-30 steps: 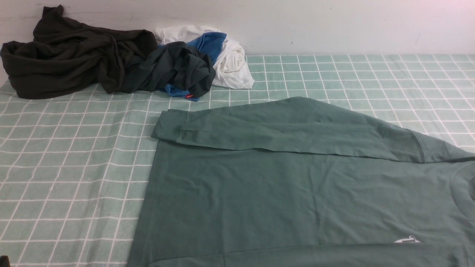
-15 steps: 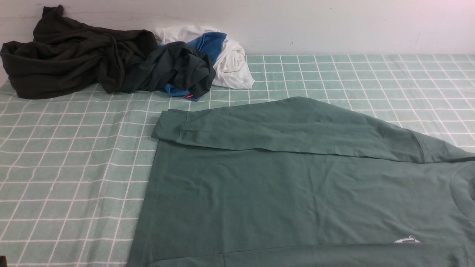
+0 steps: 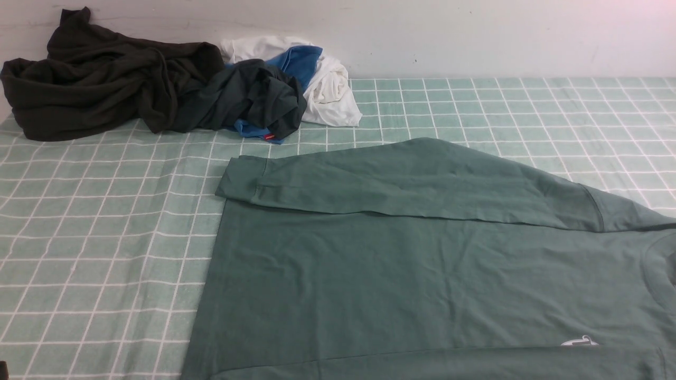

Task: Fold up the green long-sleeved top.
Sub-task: Use the left arm to clamp the cuff closest to it

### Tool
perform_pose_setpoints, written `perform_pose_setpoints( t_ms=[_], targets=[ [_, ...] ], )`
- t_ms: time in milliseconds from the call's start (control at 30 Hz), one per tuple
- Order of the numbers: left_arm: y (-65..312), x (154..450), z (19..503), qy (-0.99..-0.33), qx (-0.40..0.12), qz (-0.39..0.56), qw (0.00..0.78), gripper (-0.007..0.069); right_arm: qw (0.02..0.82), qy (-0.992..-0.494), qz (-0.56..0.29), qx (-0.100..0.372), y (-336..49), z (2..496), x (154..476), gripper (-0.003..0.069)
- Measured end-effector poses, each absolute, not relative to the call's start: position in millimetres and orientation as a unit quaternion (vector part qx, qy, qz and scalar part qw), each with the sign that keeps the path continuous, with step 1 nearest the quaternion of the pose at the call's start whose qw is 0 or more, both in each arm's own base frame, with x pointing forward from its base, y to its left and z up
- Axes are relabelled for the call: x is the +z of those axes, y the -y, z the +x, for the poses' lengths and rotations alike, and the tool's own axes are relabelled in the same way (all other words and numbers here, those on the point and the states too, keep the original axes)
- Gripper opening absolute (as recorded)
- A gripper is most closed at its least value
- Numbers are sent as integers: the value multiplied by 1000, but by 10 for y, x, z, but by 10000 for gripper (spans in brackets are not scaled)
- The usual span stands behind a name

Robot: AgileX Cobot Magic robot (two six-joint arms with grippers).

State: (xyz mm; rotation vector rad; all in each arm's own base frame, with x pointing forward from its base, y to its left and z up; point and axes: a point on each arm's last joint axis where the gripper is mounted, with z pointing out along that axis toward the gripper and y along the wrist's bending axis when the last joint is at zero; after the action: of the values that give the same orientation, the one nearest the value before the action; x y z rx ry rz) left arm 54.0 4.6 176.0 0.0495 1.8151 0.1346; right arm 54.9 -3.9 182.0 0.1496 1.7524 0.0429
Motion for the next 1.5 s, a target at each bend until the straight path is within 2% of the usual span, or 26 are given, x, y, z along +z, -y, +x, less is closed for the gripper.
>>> perform_pose_setpoints(
  t_ms=[33,100,167,200,233,300,367,400,467,567,733,900,967,1033,1067,1100,1133,1167,1200,1233,1267,1300,1333,1367,1400,1500],
  targets=[
    [-40,1761,540,-787,46,11,615,-4,637,-767,67,21,38,550,1820,-14],
    [-10,1757,542,-786,-22,-48,616,-4,637,-765,86,44,28,550,1822,-14],
    [46,1765,543,-769,-148,-159,602,-4,635,-754,135,103,4,553,1833,-14],
    [46,1765,543,-768,-152,-164,601,-4,634,-752,140,109,1,553,1834,-14],
    [83,1778,544,-744,-236,-237,579,-4,623,-739,191,170,-23,555,1837,-14],
    [131,1803,544,-702,-339,-322,538,-4,600,-715,257,250,-56,555,1846,-14],
    [147,1814,544,-686,-370,-345,523,-4,575,-690,308,313,-82,555,1859,-14],
    [149,1815,544,-685,-373,-347,522,-4,573,-687,312,319,-84,555,1860,-14],
    [156,1822,544,-679,-384,-352,517,-4,544,-656,359,381,-111,555,1881,-14],
    [159,1825,544,-677,-388,-355,516,-4,538,-647,368,396,-116,556,1890,-14],
    [165,1824,543,-679,-387,-350,516,-4,554,-655,349,378,-109,557,1896,-14],
    [224,1965,498,-725,-350,-260,534,-4,571,-673,316,349,-110,556,1899,-14],
    [282,2264,412,-757,-300,-147,561,-4,614,-691,241,296,-115,526,2089,-14],
    [298,2383,399,-779,-276,-111,551,-4,641,-696,196,257,-109,512,2269,-14],
    [305,2502,413,-806,-249,-80,530,-4,656,-709,149,211,-106,523,2466,-14],
    [300,2495,428,-810,-245,-80,526,-4,659,-710,142,203,-104,527,2497,-14],
    [284,2607,476,-836,-213,-50,504,-4,658,-732,92,150,-100,579,2688,-14],
    [262,2718,550,-867,-171,-18,468,-4,646,-756,41,101,-97,649,2826,-14],
    [257,2742,542,-868,-164,-12,469,-4,643,-758,40,102,-99,663,2849,-14],
    [202,2883,659,-898,-109,29,426,-3,618,-784,-19,55,-99,801,3028,-14],
    [168,2974,726,-910,-81,50,403,-3,602,-797,-41,43,-107,868,3090,-14],
    [169,2994,739,-912,-81,53,399,-3,593,-803,-51,38,-112,881,3094,-14],
    [112,3140,854,-926,-39,80,366,-3,545,-834,-85,34,-144,1015,3171,-14],
    [99,3180,908,-934,-24,91,345,-3,509,-854,-103,38,-174,1098,3193,-14],
    [93,3192,927,-933,-22,93,346,-3,501,-858,-104,39,-176,1115,3194,-14],
    [150,3206,1184,-950,-8,149,275,6,363,-915,-164,69,-335,1331,3163,-14]
  ],
)
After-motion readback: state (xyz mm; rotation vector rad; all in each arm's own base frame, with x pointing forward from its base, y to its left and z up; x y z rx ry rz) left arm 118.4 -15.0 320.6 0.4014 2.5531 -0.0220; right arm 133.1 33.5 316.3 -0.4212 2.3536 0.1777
